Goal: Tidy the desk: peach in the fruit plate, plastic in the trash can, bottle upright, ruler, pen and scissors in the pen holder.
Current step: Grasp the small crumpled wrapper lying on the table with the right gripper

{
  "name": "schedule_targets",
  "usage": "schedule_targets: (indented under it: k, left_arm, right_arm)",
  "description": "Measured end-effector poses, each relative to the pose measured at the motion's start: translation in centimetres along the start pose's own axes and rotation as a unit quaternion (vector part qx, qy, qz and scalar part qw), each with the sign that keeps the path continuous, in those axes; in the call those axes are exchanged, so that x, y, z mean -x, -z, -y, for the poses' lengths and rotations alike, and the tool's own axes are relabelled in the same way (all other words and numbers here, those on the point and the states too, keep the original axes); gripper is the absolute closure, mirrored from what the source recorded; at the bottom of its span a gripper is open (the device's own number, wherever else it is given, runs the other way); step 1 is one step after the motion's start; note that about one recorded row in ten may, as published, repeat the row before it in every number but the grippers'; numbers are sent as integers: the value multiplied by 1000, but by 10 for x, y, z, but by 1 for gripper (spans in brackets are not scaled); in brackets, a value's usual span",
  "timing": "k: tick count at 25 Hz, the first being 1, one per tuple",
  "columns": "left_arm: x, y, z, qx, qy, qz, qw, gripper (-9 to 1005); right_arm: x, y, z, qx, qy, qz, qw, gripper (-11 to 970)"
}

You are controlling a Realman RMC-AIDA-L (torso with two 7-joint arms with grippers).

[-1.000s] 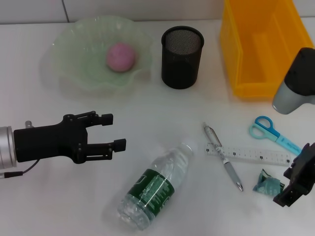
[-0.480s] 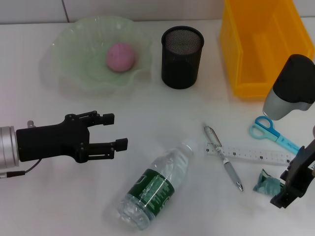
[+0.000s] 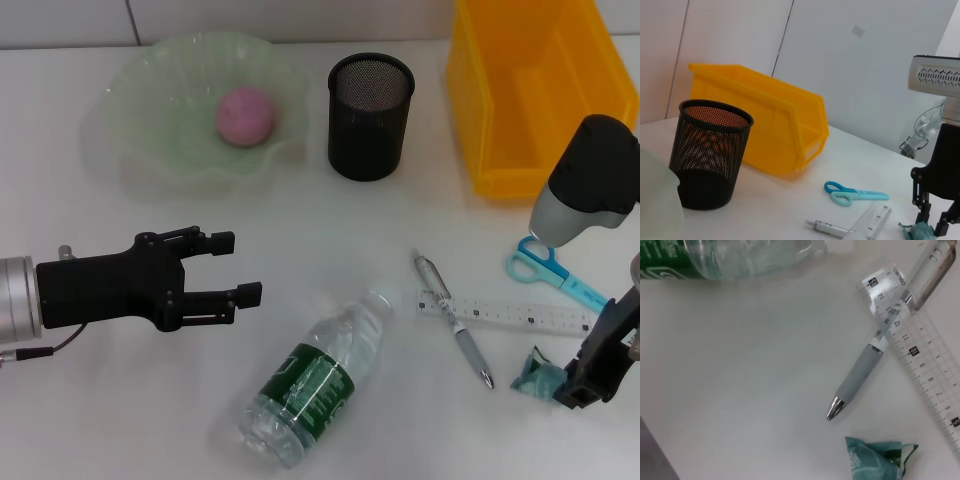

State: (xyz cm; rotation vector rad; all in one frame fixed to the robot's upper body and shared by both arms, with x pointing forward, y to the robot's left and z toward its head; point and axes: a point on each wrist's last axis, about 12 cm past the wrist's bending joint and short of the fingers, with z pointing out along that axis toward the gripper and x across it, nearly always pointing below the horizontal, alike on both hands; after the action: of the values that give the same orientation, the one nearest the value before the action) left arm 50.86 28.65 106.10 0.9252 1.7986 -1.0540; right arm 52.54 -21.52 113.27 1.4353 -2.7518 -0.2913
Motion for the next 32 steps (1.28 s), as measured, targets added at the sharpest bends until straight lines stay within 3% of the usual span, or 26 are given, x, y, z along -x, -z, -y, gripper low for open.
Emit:
schedule_targets:
  k: [11,16,32]
  left_arm:
    - [0,-1,0,-1,0,0,1000,147]
    - [0,-1,0,-1,0,0,1000,147]
    - [0,0,1,-3,4,1,1000,147]
  right_arm:
    - [-2,-1,1,1,0,0,1000,876]
    - [-4,-1,1,0,-1,5,1000,961]
    - [-23,26,8,-4,-8,73,997,940]
